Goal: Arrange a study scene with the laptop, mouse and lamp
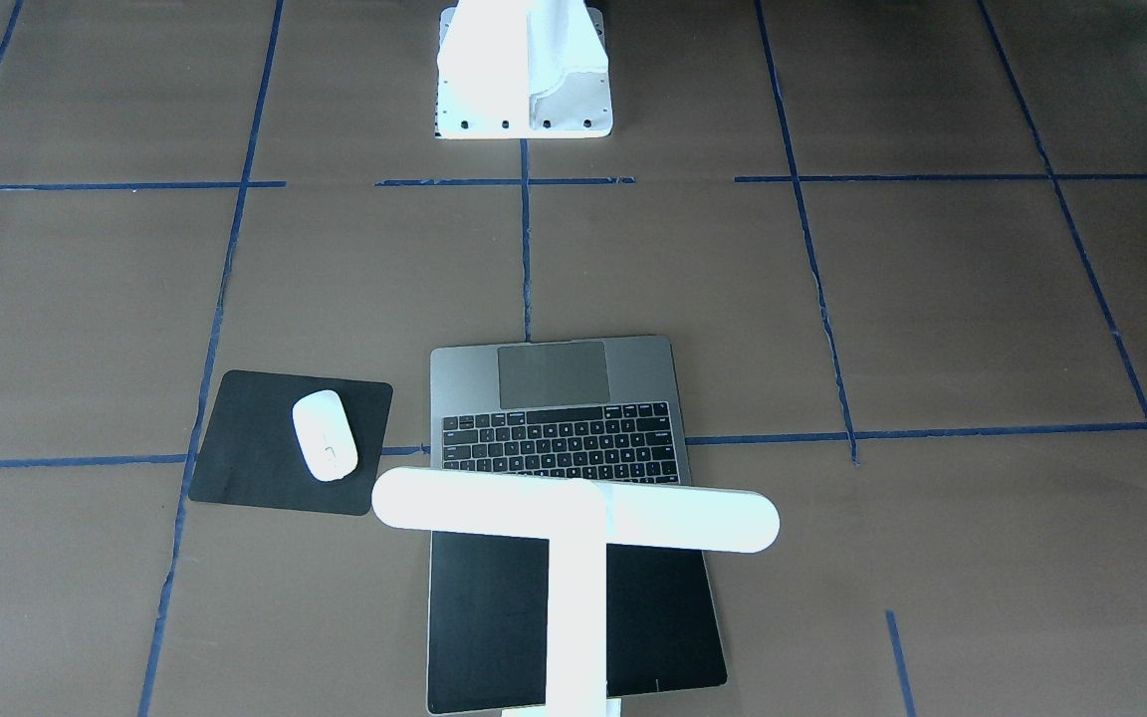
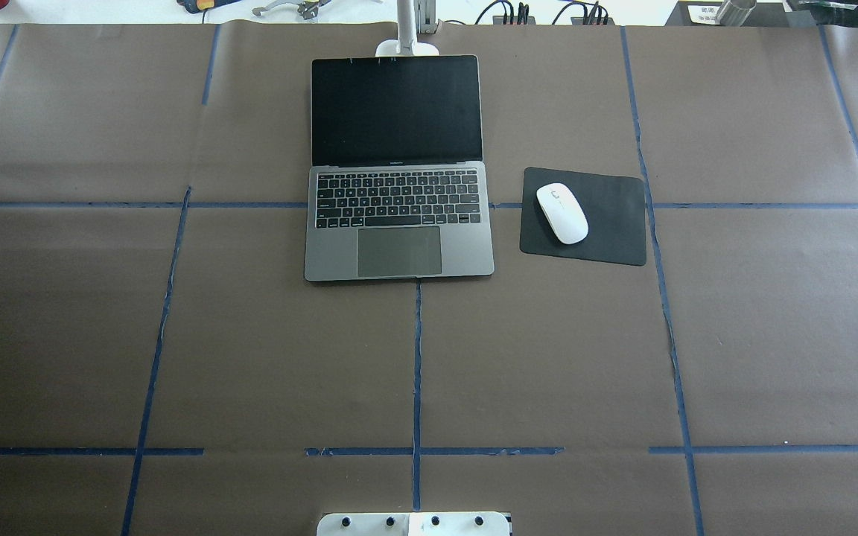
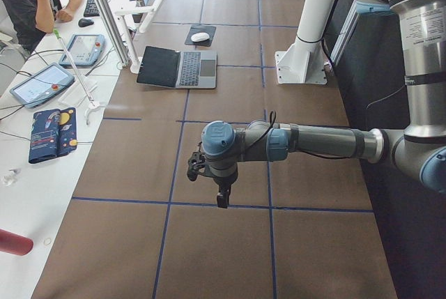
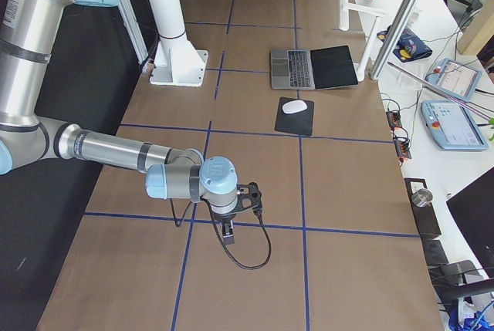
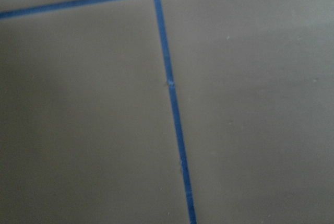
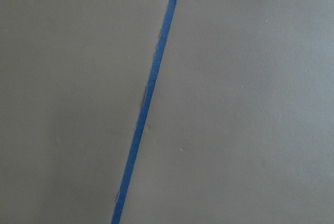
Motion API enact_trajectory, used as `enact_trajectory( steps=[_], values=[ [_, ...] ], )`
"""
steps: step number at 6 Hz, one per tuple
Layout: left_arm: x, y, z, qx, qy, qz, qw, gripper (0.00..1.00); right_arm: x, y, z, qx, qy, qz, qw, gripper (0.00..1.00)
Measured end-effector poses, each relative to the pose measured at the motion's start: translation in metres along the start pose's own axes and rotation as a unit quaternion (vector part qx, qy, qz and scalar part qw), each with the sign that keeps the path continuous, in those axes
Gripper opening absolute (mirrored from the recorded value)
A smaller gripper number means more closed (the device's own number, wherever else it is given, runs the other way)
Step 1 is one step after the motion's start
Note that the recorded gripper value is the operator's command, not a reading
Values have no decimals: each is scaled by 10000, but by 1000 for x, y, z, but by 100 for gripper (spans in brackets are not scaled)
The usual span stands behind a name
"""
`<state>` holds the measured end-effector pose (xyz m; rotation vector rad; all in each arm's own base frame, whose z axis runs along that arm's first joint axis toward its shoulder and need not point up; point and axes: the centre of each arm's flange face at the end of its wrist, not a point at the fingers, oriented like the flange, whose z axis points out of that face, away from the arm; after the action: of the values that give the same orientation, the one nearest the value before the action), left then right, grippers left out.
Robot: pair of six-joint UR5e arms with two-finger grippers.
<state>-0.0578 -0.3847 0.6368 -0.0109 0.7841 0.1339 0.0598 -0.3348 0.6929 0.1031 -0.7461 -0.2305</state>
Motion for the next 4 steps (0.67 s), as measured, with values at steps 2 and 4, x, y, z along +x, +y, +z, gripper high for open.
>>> enact_trajectory(
  steps=[2,4],
  values=[
    [-4,8,-22,289,-53,-43,9996,100,0,1,0,-4,-6,13,10000,100],
    [-3,9,-27,336,-66,-12,9994,100,0,2,1,-10,-25,27,10000,100]
  ],
)
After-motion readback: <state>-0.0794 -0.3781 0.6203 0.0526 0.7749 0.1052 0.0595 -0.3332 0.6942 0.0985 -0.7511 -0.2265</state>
